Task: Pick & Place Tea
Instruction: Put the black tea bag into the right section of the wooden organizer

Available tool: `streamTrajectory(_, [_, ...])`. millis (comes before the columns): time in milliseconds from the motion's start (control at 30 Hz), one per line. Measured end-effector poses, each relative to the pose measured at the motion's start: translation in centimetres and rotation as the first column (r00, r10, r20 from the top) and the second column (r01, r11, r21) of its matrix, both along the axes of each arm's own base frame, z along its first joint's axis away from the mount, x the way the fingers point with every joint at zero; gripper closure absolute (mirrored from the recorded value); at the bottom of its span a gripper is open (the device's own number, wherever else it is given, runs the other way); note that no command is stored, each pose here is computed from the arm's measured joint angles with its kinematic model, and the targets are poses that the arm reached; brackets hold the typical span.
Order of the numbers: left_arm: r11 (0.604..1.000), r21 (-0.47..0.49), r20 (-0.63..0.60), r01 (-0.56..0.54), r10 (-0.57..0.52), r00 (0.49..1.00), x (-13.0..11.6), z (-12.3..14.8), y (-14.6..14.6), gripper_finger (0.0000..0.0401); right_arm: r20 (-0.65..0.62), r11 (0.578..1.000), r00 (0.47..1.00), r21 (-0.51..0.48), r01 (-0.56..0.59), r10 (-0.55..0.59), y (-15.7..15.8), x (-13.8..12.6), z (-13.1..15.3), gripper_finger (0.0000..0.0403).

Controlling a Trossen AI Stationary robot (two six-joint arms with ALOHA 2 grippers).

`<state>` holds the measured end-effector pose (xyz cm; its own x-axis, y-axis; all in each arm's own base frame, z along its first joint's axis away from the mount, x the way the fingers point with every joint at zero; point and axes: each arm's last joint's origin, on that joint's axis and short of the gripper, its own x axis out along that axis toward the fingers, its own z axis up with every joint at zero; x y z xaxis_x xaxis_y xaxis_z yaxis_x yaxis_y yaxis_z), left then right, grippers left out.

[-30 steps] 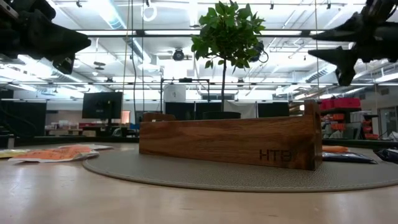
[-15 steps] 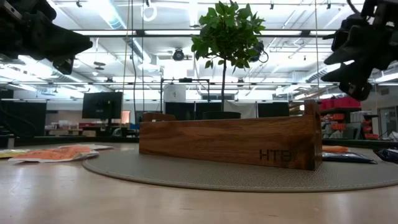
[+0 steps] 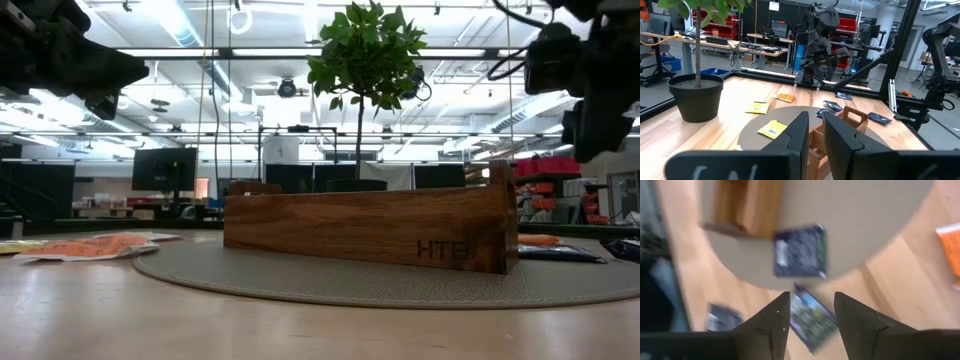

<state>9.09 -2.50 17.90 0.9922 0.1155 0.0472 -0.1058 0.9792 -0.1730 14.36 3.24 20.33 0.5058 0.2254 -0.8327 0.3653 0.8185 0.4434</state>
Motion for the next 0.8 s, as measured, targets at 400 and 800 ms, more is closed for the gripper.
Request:
streamTrajectory(400, [1.0, -0.008, 0.001, 0.001, -0.001, 1.0, 0.0, 0.0, 0.0, 0.0344, -0.249, 0.95, 0.935, -0.119, -0.288, 0.252, 2.2, 2.0, -2.8, 0.024])
streamTrajectory(800, [1.0, -0.007, -0.002, 0.001, -0.001, 1.0, 0.0, 0.0, 0.0, 0.0344, -0.369, 0.865, 0.856, -0.21, -0.456, 0.361, 4.1, 2.5, -5.2, 0.024])
